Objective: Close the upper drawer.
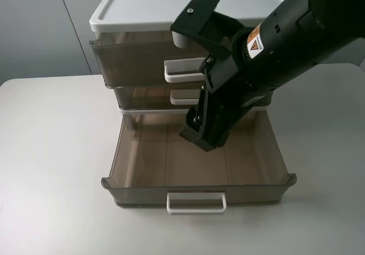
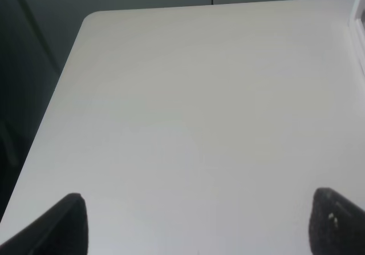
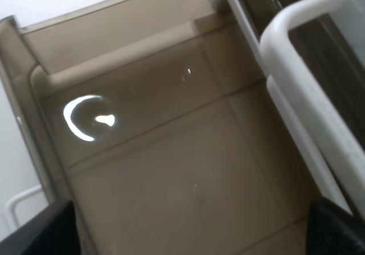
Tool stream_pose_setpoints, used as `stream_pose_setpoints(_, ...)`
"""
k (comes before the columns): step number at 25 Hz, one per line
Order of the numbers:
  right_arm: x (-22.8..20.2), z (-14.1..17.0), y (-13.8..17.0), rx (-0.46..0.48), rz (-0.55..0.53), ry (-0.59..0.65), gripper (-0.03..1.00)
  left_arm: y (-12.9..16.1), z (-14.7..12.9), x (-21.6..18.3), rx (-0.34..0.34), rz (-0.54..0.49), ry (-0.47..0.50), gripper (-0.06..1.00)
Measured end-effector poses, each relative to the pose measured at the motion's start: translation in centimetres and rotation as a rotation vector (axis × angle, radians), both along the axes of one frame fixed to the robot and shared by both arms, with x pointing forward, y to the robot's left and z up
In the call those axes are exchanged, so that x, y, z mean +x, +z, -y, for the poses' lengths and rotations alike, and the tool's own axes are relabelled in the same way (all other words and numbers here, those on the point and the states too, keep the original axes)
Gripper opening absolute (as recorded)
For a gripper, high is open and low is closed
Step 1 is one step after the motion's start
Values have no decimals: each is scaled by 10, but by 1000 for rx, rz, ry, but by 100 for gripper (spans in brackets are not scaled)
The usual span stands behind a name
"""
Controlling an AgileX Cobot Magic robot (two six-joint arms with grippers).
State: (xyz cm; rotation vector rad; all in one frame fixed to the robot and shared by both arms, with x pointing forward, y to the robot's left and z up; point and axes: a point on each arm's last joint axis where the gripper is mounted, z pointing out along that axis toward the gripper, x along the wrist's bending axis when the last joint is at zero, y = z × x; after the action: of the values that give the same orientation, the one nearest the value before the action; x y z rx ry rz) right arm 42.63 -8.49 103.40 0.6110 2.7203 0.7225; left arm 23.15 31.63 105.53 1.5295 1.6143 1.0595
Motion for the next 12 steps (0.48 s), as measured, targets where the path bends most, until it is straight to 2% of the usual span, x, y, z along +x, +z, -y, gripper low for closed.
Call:
stream_pose_setpoints(4,21,0,-1,27,44,-44,61,0,0,0,0,0,0,74)
stream_pose_setpoints(9,27,-4,0,21,20,-56,61,0,0,0,0,0,0,74)
stream_pose_setpoints(12,20,-6,4,49,-18,-61,61,0,0,0,0,0,0,74)
